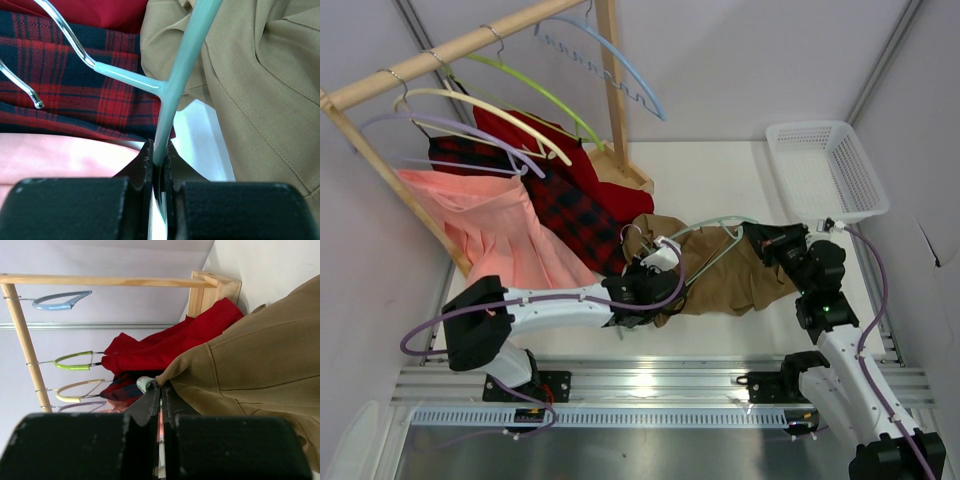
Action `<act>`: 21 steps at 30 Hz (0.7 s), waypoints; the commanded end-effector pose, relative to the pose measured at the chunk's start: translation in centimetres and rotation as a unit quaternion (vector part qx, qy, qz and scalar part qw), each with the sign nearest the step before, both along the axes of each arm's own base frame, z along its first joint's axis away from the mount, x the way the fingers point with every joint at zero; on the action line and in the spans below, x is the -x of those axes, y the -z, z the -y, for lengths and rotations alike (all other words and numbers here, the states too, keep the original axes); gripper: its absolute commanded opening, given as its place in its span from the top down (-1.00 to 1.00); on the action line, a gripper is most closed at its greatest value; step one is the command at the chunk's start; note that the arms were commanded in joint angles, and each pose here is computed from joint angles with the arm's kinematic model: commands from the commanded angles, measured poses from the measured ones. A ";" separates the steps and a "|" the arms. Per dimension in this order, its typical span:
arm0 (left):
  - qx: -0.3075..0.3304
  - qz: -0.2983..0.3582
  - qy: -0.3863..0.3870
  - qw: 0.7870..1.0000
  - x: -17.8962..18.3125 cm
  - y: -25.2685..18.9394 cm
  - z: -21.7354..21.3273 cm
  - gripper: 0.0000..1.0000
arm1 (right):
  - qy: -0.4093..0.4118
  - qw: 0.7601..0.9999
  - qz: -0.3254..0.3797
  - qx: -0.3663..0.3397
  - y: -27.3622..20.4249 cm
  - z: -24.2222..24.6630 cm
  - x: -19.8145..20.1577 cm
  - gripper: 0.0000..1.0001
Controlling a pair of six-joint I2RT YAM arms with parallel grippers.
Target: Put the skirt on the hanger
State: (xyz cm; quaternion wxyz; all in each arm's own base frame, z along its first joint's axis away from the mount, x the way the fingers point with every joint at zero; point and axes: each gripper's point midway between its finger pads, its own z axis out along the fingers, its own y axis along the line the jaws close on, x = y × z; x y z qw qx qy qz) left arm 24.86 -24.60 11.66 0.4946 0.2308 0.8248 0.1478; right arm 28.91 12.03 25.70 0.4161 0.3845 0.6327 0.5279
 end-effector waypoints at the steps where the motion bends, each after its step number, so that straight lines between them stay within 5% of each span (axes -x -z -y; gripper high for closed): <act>1: -0.056 -0.021 0.005 0.998 0.3 0.5 -1.7 1.00 | 0.002 0.994 0.107 0.005 -6.7 0.1 0.6 1.00; 21: -0.125 0.002 -0.001 0.992 0.5 1.5 -3.4 1.00 | 0.009 0.994 0.089 -0.068 -7.3 0.2 -0.5 1.00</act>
